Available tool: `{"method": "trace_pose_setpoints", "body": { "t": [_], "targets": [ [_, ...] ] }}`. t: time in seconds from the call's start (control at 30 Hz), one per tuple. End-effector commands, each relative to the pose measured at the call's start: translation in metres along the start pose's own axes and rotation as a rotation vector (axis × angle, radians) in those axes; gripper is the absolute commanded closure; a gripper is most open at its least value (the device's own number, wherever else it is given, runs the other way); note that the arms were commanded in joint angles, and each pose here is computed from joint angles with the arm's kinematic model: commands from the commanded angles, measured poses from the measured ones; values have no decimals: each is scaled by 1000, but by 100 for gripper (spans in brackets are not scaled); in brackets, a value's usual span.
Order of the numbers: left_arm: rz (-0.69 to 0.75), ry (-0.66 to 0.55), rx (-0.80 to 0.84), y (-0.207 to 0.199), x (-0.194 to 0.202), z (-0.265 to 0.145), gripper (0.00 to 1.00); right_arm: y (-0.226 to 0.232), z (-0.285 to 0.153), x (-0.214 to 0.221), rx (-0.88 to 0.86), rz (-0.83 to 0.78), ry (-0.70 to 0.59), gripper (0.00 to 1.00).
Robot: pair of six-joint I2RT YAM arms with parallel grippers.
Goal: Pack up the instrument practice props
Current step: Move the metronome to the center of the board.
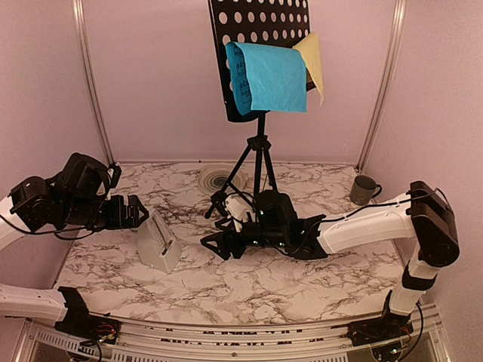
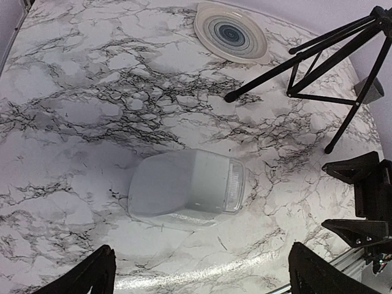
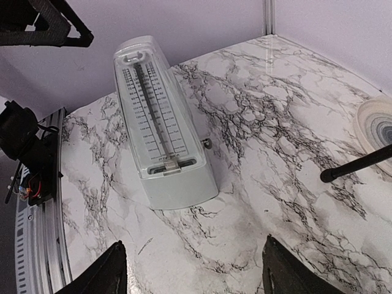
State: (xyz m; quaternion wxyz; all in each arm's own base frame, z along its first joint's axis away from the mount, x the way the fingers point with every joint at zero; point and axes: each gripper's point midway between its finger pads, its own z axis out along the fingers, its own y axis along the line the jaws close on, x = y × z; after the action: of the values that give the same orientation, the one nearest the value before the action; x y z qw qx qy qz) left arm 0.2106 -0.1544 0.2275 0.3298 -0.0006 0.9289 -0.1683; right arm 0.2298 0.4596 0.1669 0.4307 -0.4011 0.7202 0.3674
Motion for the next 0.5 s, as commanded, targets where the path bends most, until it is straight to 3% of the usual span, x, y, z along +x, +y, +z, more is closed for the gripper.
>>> {"method": "trace_pose_setpoints", "body": {
  "t": [0.0, 0.47],
  "targets": [
    [104, 43, 25, -7, -6, 9, 1, 0, -8, -17, 4, -4, -38, 27],
    [225, 142, 27, -11, -20, 55, 12, 1, -7, -19, -5, -7, -31, 27]
  ]
}}
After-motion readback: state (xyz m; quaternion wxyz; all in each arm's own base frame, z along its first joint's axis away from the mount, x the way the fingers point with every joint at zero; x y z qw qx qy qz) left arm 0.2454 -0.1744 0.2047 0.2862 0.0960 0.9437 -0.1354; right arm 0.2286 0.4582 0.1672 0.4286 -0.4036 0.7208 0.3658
